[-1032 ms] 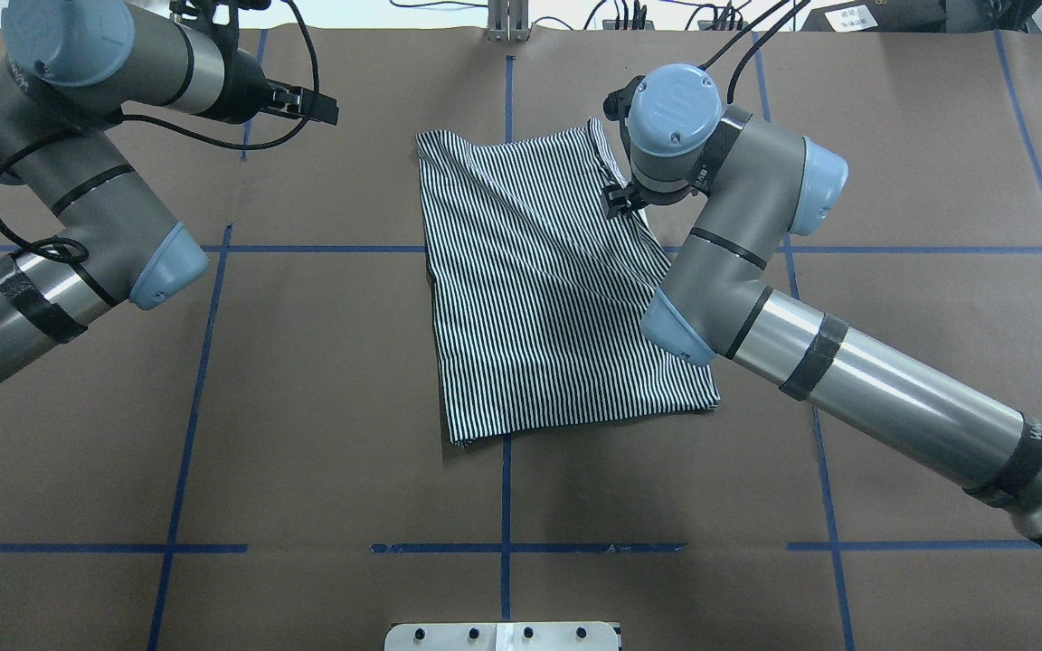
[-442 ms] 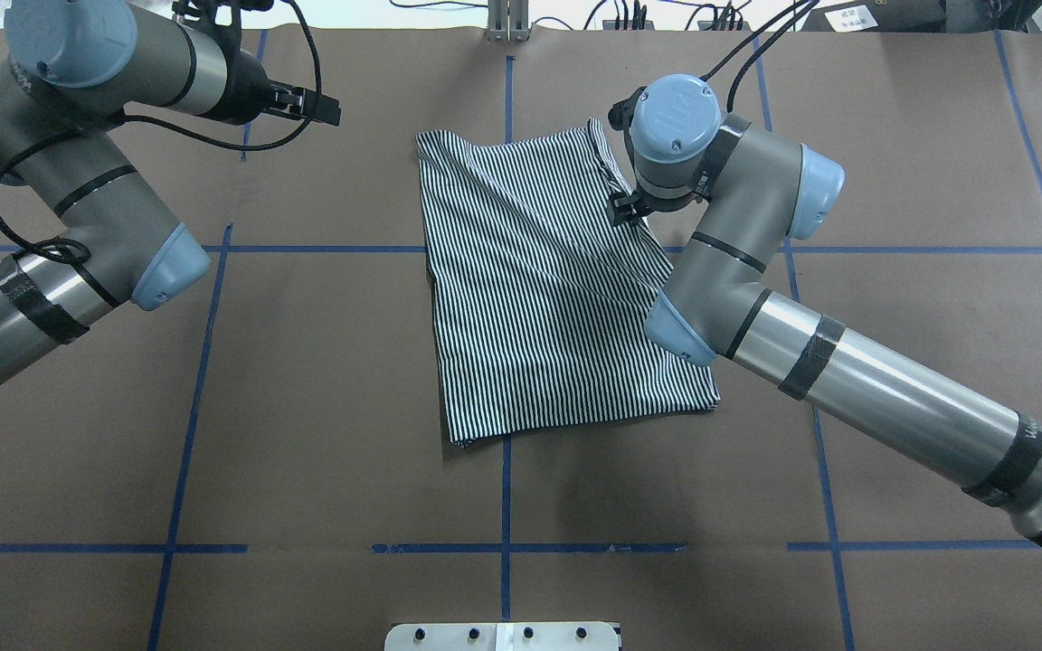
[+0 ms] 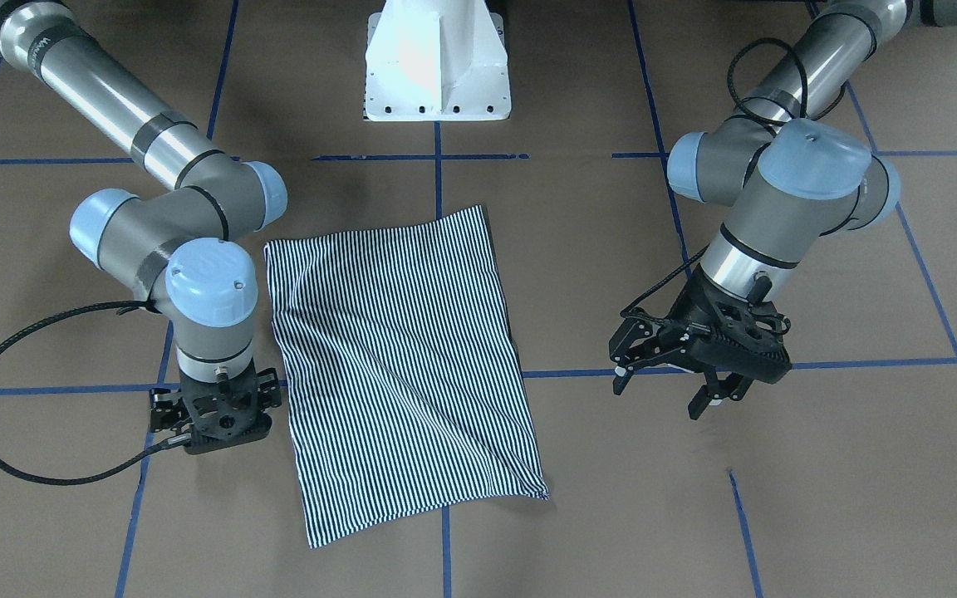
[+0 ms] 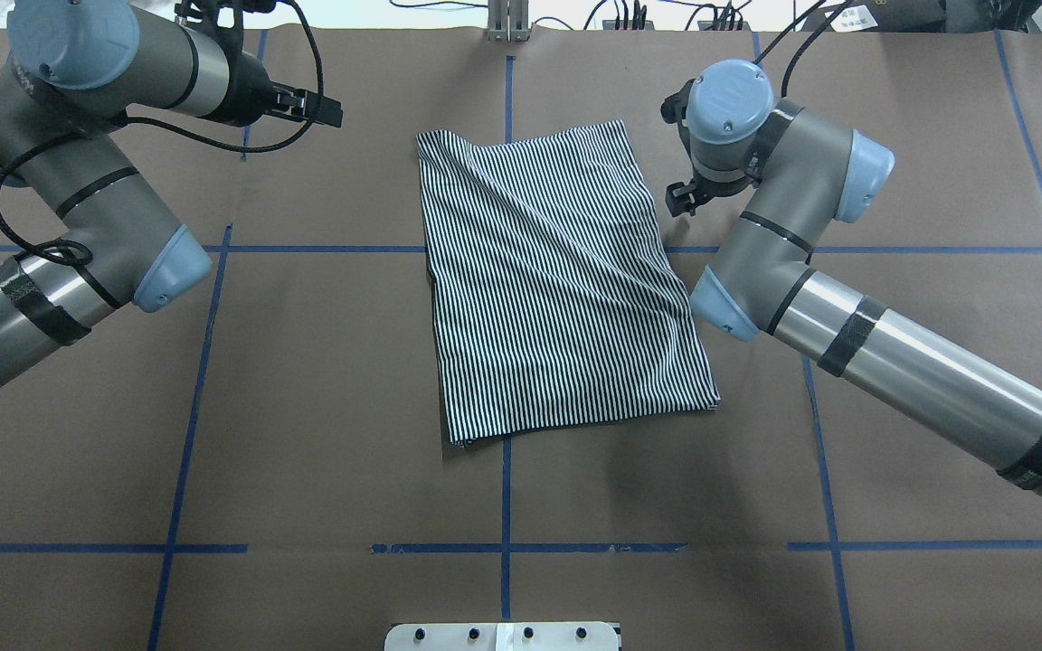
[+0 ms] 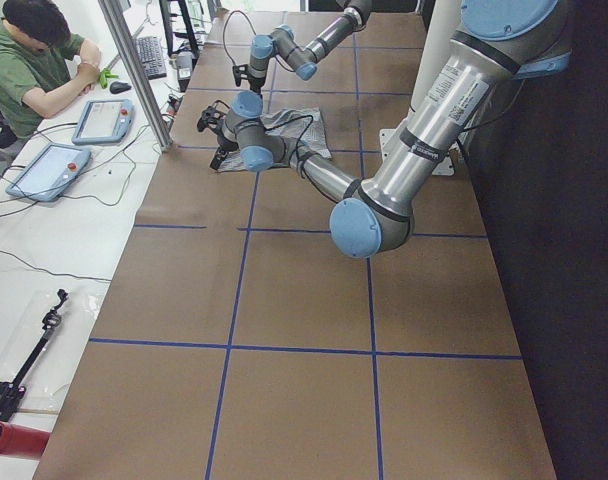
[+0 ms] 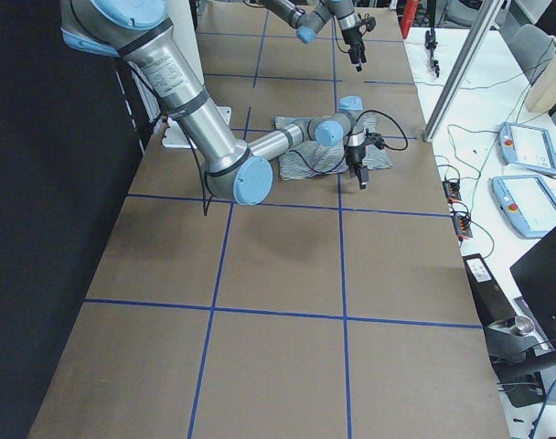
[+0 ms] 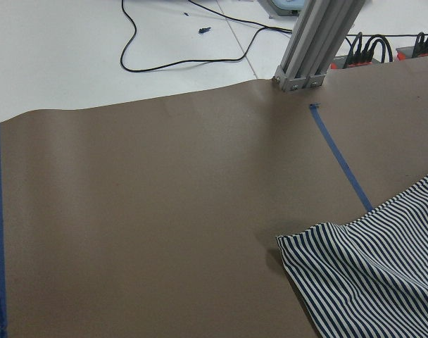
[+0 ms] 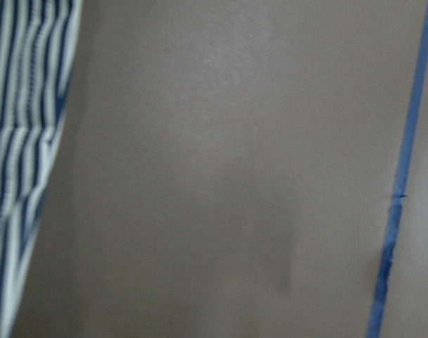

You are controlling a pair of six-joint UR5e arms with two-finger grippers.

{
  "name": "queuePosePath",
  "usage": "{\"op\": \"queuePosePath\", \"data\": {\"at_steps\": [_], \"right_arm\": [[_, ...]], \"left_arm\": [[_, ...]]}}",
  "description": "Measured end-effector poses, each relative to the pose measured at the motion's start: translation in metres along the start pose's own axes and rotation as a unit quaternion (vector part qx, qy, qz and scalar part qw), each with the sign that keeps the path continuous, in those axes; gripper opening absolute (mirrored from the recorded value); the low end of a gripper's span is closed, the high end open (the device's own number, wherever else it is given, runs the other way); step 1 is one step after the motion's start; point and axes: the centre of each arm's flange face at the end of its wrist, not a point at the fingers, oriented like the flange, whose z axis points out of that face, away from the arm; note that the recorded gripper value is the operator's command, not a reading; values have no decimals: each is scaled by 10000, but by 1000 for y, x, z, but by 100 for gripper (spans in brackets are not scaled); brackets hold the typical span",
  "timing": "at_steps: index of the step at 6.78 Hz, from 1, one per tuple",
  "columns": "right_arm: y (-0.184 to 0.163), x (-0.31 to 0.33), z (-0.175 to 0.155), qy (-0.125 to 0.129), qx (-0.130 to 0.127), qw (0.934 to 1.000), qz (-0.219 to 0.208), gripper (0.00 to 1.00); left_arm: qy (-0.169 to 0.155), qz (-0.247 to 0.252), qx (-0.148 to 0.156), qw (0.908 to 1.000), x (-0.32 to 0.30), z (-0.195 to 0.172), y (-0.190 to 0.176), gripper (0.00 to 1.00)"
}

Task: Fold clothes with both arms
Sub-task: 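Withdraw the right gripper while the left gripper moves to the shirt's nearest corner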

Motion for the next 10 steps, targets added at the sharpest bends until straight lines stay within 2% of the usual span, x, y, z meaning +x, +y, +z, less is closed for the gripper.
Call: {"op": "queuePosePath", "data": {"at_steps": [1, 2, 3, 4, 5, 6, 7, 8, 9, 10], "right_arm": [[-4, 25, 3, 26, -33, 10000, -14, 100], [-11, 38, -7, -176, -12, 9998, 48, 100], [-17, 43, -28, -580, 82, 9981, 214, 100], [-13, 45, -48, -1018, 220, 9933, 505, 100], [4, 50, -66, -1443, 401, 9844, 924, 100], [31, 59, -82, -1871, 606, 9700, 1429, 100], [67, 67, -94, -2258, 725, 9512, 1977, 100], [110, 71, -101, -2617, 698, 9273, 2585, 100], [142, 77, -105, -2939, 720, 9068, 2936, 100], [161, 83, -106, -3180, 776, 8929, 3093, 100]], "left_arm": [[12, -7, -10, 10000, 2, 1, 1, 100], [55, -5, -15, 10000, 8, -1, 3, 100], [169, -67, -17, 9998, 24, -6, 8, 100], [349, -299, -39, 9989, 48, -12, 19, 100], [564, -691, -94, 9960, 79, -18, 42, 100], [721, -1139, -124, 9908, 111, -24, 78, 100], [843, -1589, -129, 9836, 143, -30, 121, 100], [949, -2086, -202, 9732, 177, -36, 167, 100], [904, -2393, -268, 9664, 195, -33, 206, 92], [797, -2654, -309, 9603, 205, -28, 237, 66]]}}
